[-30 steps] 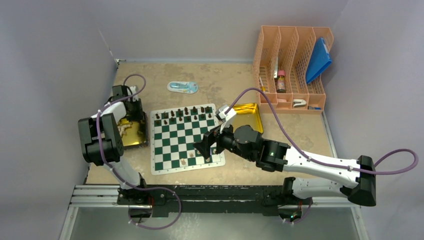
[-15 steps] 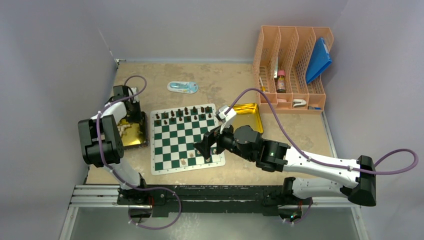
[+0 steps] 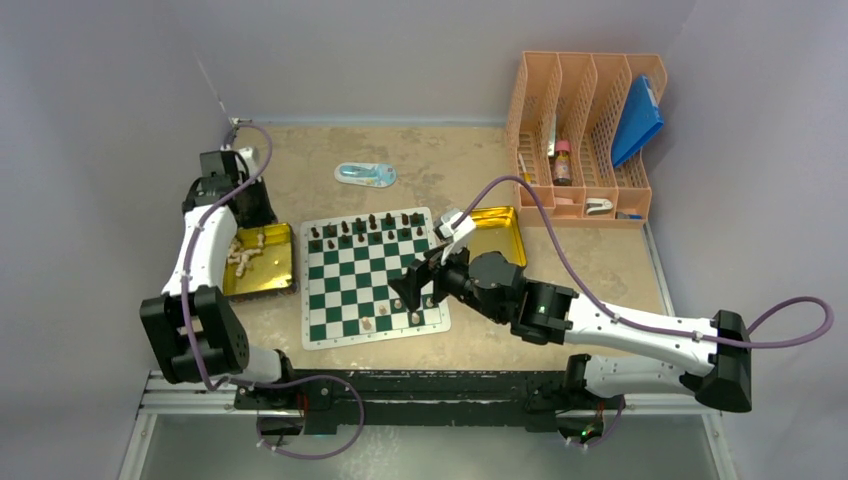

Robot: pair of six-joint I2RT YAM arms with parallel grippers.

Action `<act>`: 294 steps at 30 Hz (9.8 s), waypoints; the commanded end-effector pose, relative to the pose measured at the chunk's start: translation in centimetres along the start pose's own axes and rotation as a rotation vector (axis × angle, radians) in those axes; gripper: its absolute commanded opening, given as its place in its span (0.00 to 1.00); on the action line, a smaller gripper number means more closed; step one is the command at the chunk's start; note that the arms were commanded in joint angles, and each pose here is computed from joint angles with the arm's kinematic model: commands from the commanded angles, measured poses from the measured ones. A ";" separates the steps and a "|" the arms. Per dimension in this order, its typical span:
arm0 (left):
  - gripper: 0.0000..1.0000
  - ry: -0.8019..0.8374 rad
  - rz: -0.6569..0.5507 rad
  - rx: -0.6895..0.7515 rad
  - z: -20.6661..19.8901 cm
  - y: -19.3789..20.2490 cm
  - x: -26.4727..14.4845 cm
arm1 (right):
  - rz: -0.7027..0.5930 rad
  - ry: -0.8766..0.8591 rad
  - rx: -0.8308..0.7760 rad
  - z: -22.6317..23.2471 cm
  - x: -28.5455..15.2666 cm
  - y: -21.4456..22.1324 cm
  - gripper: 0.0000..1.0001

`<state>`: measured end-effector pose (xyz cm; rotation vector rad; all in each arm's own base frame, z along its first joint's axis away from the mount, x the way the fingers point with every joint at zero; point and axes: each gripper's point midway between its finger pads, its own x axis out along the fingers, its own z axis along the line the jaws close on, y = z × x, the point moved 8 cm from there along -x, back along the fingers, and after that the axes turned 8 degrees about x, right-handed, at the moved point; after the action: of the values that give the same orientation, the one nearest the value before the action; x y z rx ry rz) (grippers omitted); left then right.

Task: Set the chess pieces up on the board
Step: Pick up the chess piece from the storage box, then place the chess piece on the chessboard, then pick up the chess piece from the storage box.

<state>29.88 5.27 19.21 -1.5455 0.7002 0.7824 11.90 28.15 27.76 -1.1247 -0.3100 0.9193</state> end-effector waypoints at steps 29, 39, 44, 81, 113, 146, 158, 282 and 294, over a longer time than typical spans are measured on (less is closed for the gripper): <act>0.00 0.977 0.161 0.458 -19.5 2.3 -10.9 | -0.066 -0.346 -0.960 -4.3 5.5 -0.8 0.55; 0.00 1.098 0.252 0.545 -22.3 5.4 -13.0 | -0.064 -0.407 -1.109 -4.7 5.5 -0.9 0.42; 0.00 1.102 0.285 0.562 -22.3 6.1 -13.0 | 0.010 -0.416 -1.177 -5.1 5.8 -0.6 0.42; 0.28 0.904 -0.058 0.475 -22.8 -0.2 -18.5 | -0.297 -0.469 -0.667 -1.3 2.8 -4.2 0.05; 0.35 0.929 -0.167 0.443 -21.3 0.3 -23.0 | -0.412 -0.414 0.044 0.1 3.7 -5.6 0.02; 0.00 0.879 -0.080 0.461 -21.5 0.6 -20.7 | -0.416 -0.361 0.074 -0.6 4.2 -5.2 0.14; 0.00 0.519 -0.108 0.305 -19.4 0.7 -17.1 | -0.461 -0.212 0.099 -3.3 -0.8 -4.4 0.99; 0.40 0.171 -0.078 0.033 -12.3 1.1 -3.7 | -0.410 -0.112 0.047 -4.6 -3.0 -3.9 0.99; 0.37 0.042 -0.188 -0.179 0.0 -2.3 -2.1 | -0.453 -0.093 0.068 -4.9 -4.4 -4.6 0.99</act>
<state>28.74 2.59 21.40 -1.7453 0.5837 0.7759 14.56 21.94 27.42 -0.9556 -0.5355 0.6559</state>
